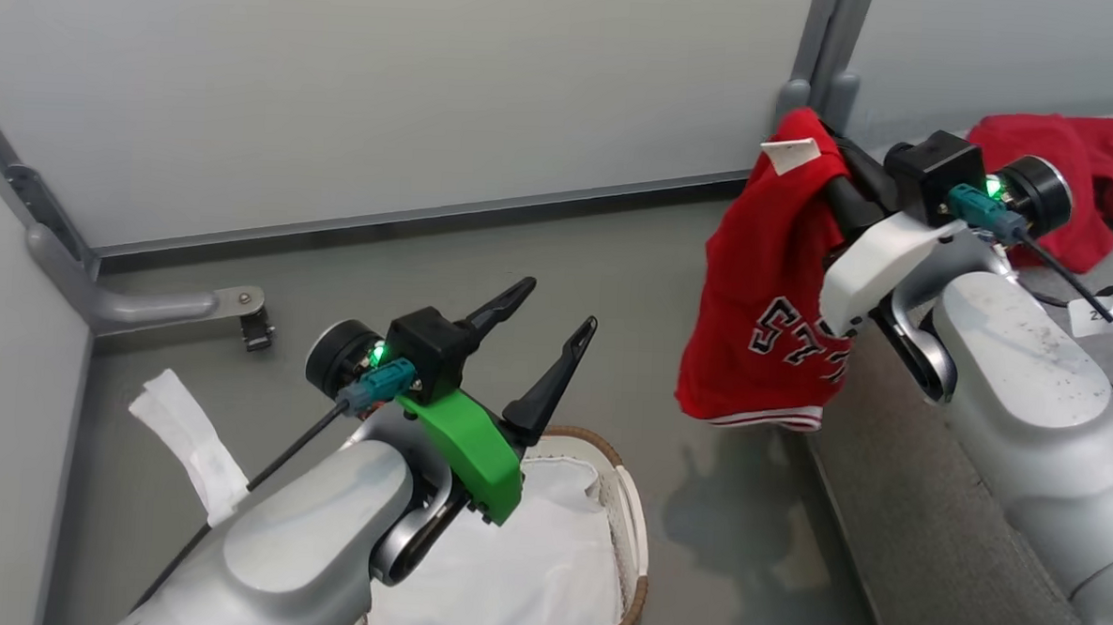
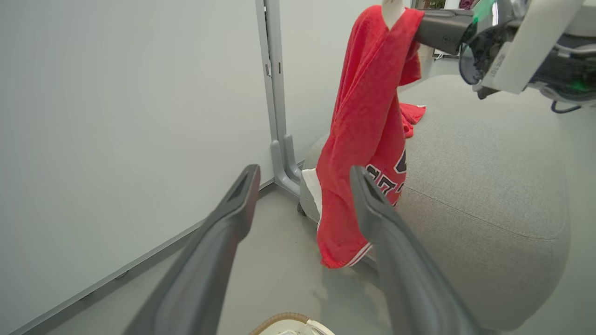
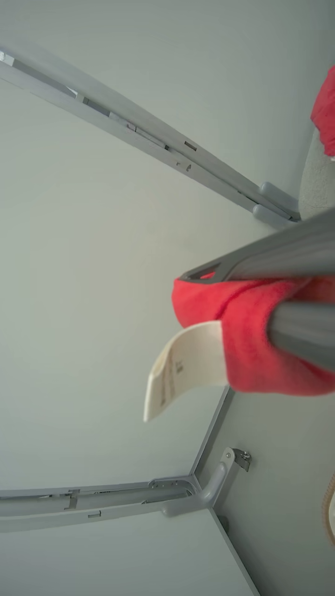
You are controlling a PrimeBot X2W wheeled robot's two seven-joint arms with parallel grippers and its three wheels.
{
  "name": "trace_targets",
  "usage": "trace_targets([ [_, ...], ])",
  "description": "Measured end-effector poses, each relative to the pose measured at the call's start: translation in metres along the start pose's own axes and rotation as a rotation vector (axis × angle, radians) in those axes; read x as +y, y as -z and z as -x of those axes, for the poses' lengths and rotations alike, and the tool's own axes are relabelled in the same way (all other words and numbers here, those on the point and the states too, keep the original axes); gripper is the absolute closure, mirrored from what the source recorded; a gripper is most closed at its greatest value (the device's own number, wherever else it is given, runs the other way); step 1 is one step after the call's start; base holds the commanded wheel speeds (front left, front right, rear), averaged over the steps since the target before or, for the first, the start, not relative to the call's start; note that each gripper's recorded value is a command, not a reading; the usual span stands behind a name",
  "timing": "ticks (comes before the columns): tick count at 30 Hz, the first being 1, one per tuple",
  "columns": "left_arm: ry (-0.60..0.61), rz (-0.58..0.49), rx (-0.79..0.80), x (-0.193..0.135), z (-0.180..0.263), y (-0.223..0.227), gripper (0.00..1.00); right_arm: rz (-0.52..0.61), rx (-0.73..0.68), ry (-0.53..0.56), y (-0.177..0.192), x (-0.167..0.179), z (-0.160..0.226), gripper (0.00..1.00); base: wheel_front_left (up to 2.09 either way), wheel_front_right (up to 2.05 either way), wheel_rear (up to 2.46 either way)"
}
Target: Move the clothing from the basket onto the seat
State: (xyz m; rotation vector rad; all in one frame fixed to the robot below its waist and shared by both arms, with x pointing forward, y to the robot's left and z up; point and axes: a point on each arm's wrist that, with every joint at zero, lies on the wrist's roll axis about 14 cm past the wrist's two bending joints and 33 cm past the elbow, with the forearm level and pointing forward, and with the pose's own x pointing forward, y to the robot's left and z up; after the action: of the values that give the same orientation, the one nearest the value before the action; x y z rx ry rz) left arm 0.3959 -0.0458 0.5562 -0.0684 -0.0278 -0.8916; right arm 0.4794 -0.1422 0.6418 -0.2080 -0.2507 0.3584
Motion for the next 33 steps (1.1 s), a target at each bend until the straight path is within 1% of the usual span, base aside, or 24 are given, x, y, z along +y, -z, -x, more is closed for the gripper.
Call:
trace_targets([
  [9,0.139,0.051,0.002,-0.048,-0.028,0.018,0.00,0.062,0.049,0.198,0.010,-0.082,0.052,1.00,0.00,0.00,0.00],
  [14,0.215,0.063,0.016,-0.066,-0.044,0.029,0.00,0.078,0.070,0.281,0.014,-0.109,0.079,1.00,0.00,0.00,0.00],
  [19,0.281,0.088,0.042,-0.081,-0.057,0.045,0.00,0.082,0.130,0.340,0.032,-0.124,0.105,1.00,0.00,0.00,0.00],
  [25,0.328,0.119,0.065,-0.088,-0.068,0.063,0.00,0.073,0.183,0.370,0.052,-0.131,0.112,1.00,0.00,0.00,0.00],
  [29,0.347,0.138,0.063,-0.091,-0.074,0.068,0.00,0.088,0.244,0.361,0.067,-0.135,0.111,1.00,0.00,0.00,0.00],
  [31,0.345,0.147,0.065,-0.090,-0.074,0.072,0.00,0.112,0.256,0.360,0.066,-0.144,0.107,1.00,0.00,0.00,0.00],
  [33,0.335,0.146,0.071,-0.085,-0.072,0.077,0.00,0.130,0.244,0.364,0.057,-0.155,0.096,1.00,0.00,0.00,0.00],
])
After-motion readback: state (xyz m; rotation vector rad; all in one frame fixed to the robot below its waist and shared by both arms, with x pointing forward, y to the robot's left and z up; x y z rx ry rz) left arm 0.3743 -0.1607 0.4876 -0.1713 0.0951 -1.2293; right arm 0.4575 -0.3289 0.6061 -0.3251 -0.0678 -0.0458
